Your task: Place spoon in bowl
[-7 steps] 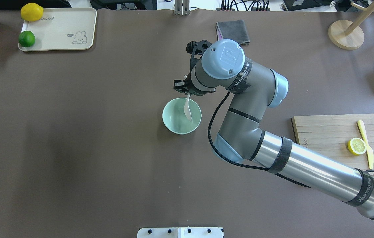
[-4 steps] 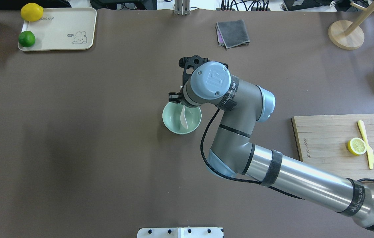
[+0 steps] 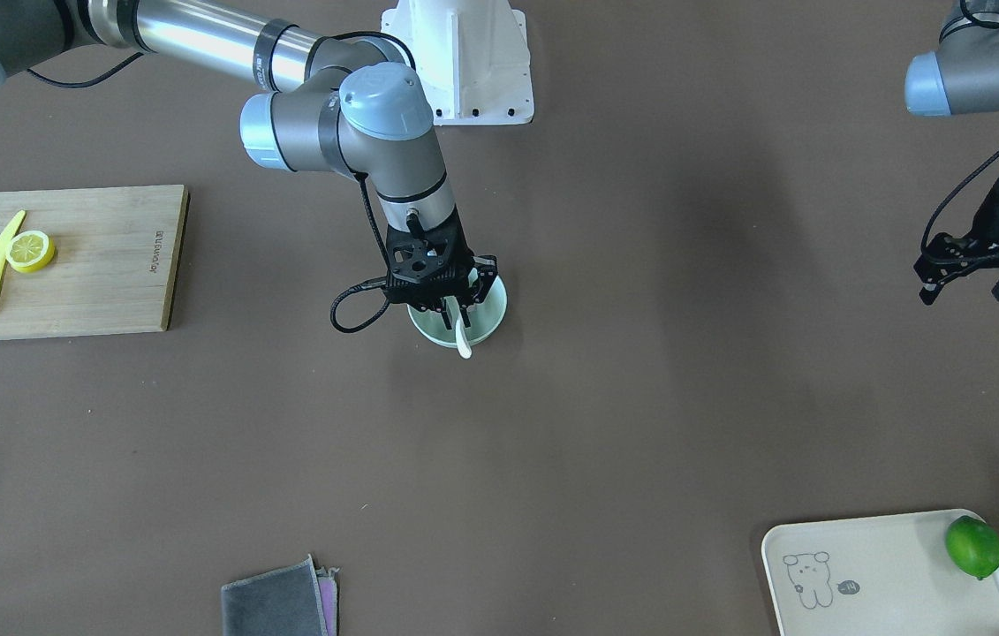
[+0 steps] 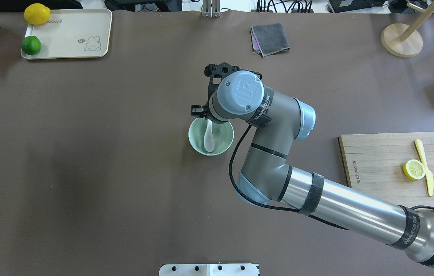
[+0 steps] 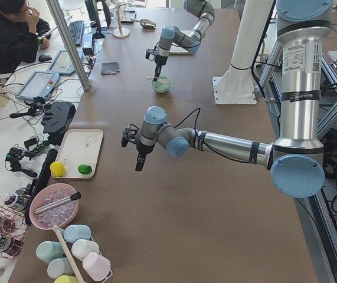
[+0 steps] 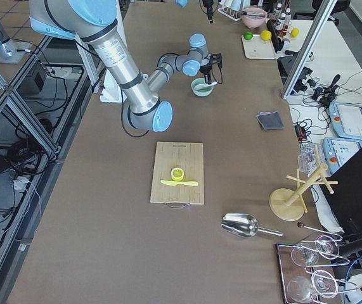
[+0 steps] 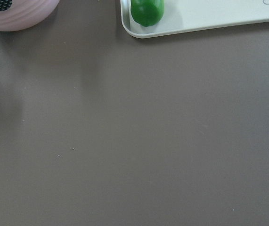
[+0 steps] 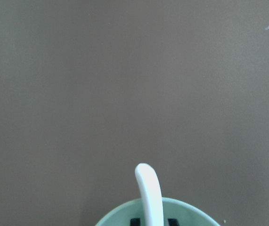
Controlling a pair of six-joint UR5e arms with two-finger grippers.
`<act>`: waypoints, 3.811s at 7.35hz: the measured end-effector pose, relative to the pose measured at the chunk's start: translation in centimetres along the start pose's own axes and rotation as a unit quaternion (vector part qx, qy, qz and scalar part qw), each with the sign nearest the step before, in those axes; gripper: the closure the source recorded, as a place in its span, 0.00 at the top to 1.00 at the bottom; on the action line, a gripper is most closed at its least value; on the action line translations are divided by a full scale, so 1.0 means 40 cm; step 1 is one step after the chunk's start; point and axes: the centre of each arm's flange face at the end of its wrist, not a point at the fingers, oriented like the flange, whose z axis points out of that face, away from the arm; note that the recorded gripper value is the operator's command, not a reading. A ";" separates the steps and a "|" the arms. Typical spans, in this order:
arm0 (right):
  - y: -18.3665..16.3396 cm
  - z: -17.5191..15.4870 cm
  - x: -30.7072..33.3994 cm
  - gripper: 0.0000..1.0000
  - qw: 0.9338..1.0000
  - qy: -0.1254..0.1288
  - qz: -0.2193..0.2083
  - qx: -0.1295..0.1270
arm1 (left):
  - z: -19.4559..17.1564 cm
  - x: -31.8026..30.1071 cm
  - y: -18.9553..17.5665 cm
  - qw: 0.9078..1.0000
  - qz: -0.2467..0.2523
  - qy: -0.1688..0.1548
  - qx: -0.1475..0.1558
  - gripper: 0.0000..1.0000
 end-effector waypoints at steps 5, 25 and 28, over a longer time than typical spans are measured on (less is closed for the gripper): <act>-0.211 -0.212 0.137 1.00 0.998 0.005 0.010 -0.063 | -0.034 -0.028 -0.005 0.999 0.047 0.019 -0.008 0.98; -0.215 -0.628 1.831 1.00 0.982 0.087 0.002 -0.170 | -0.172 -0.387 -0.043 0.994 0.091 0.015 -0.056 0.98; -0.211 -0.620 1.828 1.00 0.981 0.089 0.012 -0.171 | -0.187 -0.413 -0.041 0.995 0.082 0.011 -0.050 0.98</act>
